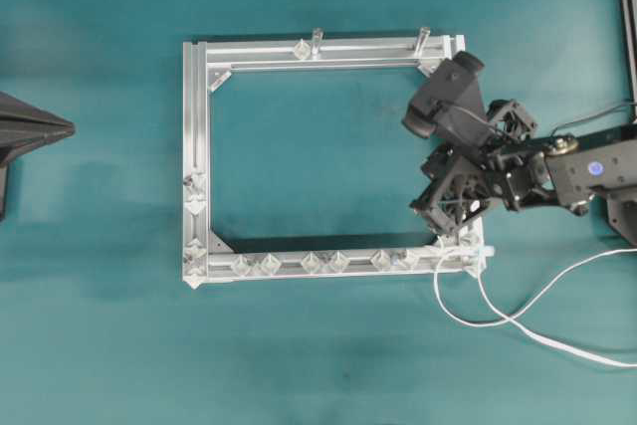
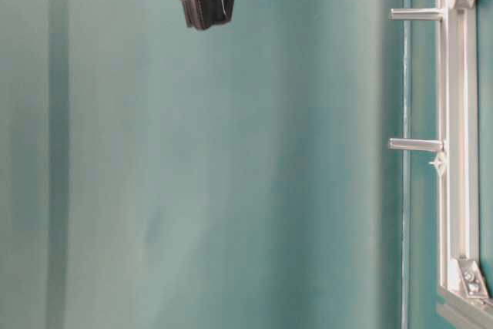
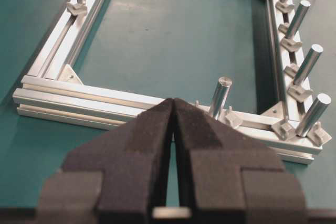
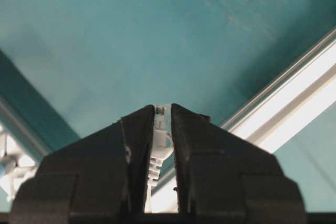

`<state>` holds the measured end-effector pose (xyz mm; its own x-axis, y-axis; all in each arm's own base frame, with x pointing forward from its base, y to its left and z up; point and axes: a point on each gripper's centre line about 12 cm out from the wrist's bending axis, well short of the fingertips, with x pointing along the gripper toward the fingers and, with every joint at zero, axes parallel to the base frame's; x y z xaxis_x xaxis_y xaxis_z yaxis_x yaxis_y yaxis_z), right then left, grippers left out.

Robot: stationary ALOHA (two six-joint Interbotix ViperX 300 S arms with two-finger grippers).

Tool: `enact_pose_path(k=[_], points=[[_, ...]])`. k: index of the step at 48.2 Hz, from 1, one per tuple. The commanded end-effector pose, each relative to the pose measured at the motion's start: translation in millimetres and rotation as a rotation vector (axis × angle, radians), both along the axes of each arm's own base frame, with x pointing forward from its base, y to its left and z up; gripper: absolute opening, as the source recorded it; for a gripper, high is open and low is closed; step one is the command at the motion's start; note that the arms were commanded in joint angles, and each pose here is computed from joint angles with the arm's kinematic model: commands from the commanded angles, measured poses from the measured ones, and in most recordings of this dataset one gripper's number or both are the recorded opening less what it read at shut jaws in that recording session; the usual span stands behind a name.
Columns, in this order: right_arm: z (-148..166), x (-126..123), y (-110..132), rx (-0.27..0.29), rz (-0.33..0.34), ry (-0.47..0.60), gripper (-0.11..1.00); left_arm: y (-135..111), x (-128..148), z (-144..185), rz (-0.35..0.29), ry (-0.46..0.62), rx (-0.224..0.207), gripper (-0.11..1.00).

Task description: Move the cable alternately left and right between 8 closely spaced pins so it hooks onto each one.

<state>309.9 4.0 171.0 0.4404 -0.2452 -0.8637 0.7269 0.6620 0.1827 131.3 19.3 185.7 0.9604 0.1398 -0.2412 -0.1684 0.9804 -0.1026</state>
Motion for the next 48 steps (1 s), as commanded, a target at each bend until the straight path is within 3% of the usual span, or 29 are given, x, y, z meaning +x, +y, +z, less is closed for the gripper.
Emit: enact_pose_path(k=[1,23,48], points=[[7.9,9.0,0.4,0.006,0.008,-0.041,0.14,0.7,1.1,3.5,0.005,-0.008,-0.003,0.0],[-5.6,76.5,11.7,0.027,0.042,-0.075,0.14,0.7,1.3,3.9,0.005,-0.008,-0.005,0.0],[-0.7,84.2,19.6,0.039,0.046,-0.091,0.14,0.7,1.2,4.1,0.005,-0.01,-0.004,0.0]])
